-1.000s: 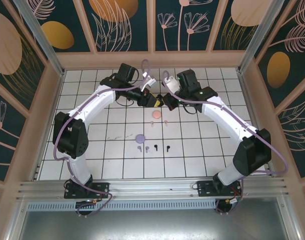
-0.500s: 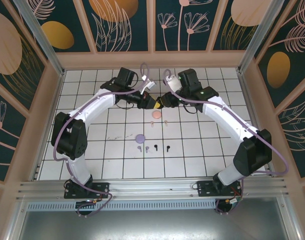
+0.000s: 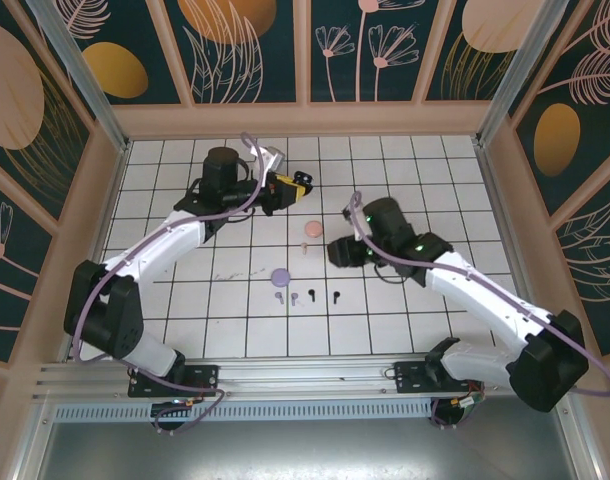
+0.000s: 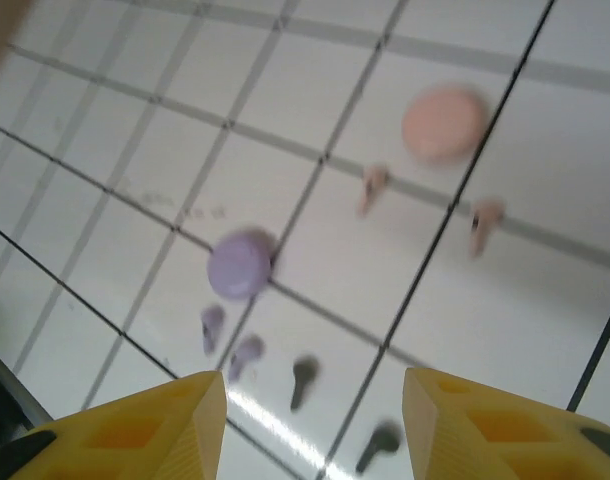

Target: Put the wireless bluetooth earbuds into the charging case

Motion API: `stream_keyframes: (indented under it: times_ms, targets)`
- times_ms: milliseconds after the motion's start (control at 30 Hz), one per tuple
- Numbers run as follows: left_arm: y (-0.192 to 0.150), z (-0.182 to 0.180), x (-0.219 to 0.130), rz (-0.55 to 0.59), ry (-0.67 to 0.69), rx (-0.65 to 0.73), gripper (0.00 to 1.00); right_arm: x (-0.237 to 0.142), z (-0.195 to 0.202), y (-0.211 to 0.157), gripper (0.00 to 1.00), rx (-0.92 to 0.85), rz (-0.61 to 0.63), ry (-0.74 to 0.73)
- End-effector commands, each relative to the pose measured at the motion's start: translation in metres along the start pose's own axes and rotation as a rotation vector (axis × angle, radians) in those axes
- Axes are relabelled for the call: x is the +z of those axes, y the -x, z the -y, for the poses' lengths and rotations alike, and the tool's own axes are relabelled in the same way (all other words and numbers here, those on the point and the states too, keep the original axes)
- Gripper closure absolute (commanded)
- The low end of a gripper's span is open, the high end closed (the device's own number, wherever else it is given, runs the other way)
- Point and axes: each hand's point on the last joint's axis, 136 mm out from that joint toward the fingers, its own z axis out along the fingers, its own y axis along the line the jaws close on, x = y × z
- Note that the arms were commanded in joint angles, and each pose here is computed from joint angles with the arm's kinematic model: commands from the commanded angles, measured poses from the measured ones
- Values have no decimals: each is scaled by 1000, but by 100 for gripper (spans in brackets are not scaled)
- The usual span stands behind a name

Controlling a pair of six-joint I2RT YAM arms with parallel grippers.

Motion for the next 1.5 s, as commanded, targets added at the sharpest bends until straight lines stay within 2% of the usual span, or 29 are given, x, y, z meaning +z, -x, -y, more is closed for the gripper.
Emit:
stream_keyframes:
  times_ms: [0, 233, 367, 567, 833, 1000, 1233, 1467]
  targets:
    - [36, -7, -17, 215, 109, 55, 100, 16, 2, -8, 50, 179, 20, -73]
    - [37, -23, -76, 549, 341, 146, 100, 49, 0, -34, 53, 265, -62, -181]
    - [37, -22, -101, 653, 395, 136, 100, 64, -1, -47, 55, 264, -119, -245]
    - [40, -25, -110, 680, 412, 27, 100, 82, -2, -61, 57, 249, -180, -314]
    - [36, -17, -121, 742, 376, 12, 100, 99, -4, -75, 60, 226, -234, -390]
    - [33, -25, -128, 761, 430, -32, 100, 107, -5, -80, 62, 220, -256, -410]
    - [26, -12, -114, 665, 367, 66, 100, 114, -8, -87, 63, 198, -286, -438]
    - [24, -11, -113, 660, 361, 78, 100, 117, -8, -93, 63, 186, -304, -476]
